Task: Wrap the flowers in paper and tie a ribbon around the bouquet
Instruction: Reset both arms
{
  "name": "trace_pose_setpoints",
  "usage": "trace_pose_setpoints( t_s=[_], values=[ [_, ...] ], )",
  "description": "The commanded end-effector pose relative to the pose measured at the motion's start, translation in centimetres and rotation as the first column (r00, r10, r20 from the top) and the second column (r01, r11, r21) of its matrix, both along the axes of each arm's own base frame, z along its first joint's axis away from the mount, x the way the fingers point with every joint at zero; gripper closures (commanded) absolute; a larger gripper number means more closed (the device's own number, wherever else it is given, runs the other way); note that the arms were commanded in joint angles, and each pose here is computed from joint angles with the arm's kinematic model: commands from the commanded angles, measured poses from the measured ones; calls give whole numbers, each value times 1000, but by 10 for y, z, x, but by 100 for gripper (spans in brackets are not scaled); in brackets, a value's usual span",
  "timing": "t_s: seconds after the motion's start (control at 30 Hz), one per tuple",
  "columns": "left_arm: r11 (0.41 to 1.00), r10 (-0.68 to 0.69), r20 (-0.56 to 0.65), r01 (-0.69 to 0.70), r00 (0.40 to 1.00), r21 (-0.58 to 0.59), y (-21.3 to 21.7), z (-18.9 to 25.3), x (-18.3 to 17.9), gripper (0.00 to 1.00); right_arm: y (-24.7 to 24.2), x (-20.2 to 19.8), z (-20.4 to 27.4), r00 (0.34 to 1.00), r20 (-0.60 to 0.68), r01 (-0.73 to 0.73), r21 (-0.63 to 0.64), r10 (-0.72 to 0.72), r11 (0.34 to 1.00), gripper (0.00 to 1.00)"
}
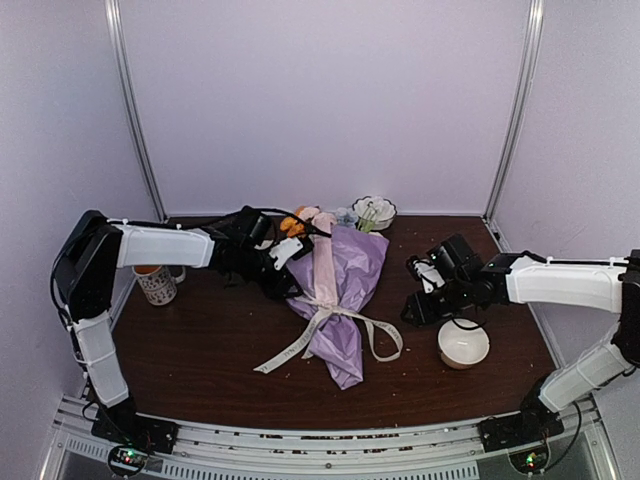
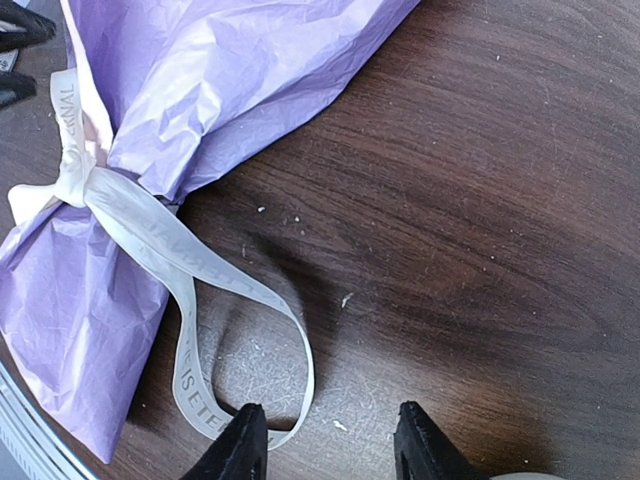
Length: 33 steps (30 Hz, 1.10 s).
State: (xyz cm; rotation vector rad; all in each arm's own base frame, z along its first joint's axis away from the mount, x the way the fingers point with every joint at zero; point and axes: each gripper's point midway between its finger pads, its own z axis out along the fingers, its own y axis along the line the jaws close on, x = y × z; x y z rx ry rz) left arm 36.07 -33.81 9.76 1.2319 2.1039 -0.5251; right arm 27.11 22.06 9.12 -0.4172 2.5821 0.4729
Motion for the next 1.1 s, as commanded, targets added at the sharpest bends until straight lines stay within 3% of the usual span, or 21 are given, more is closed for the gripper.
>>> trace_pose_setpoints(
  t_s=[0.0, 0.27, 0.37, 0.43, 0.6, 0.77, 0.83, 0.93, 1.07],
  values=[
    [997, -32, -17, 33, 999, 74, 3, -20, 1, 49, 6, 6, 4, 1000, -2, -1, 9, 1, 1000, 56],
    [999, -44, -65, 44, 997, 8, -6, -27, -8, 74, 1, 7, 4, 1000, 10, 12, -12, -12, 1000, 56],
    [1000, -31, -65, 31, 997, -5, -5, -23, -8, 77, -2, 11, 9, 999, 31, 33, -17, -33, 999, 56],
    [999, -31, -56, 29, 998, -30, -5, -14, -11, 75, -10, 17, 16, 996, 68, 67, -36, -65, 997, 55],
    [995, 6, -29, -9, 1000, -103, 5, 16, -11, 57, -49, 42, 47, 962, 191, 208, -48, -196, 977, 51],
    [963, 181, -34, -184, 983, -199, 41, 51, 16, 44, -133, 75, 84, 850, 295, 447, 32, -435, 894, 38],
    [923, 321, -35, -321, 946, -211, 71, 59, 36, 39, -171, 83, 93, 783, 307, 540, 97, -541, 836, 30],
    [809, 558, -18, -549, 829, -212, 132, 67, 61, 32, -216, 84, 99, 689, 297, 633, 200, -661, 748, 21],
    [531, 845, 43, -827, 533, -188, 235, 64, 67, 25, -257, 82, 97, 585, 261, 714, 284, -768, 640, 19]
  ],
)
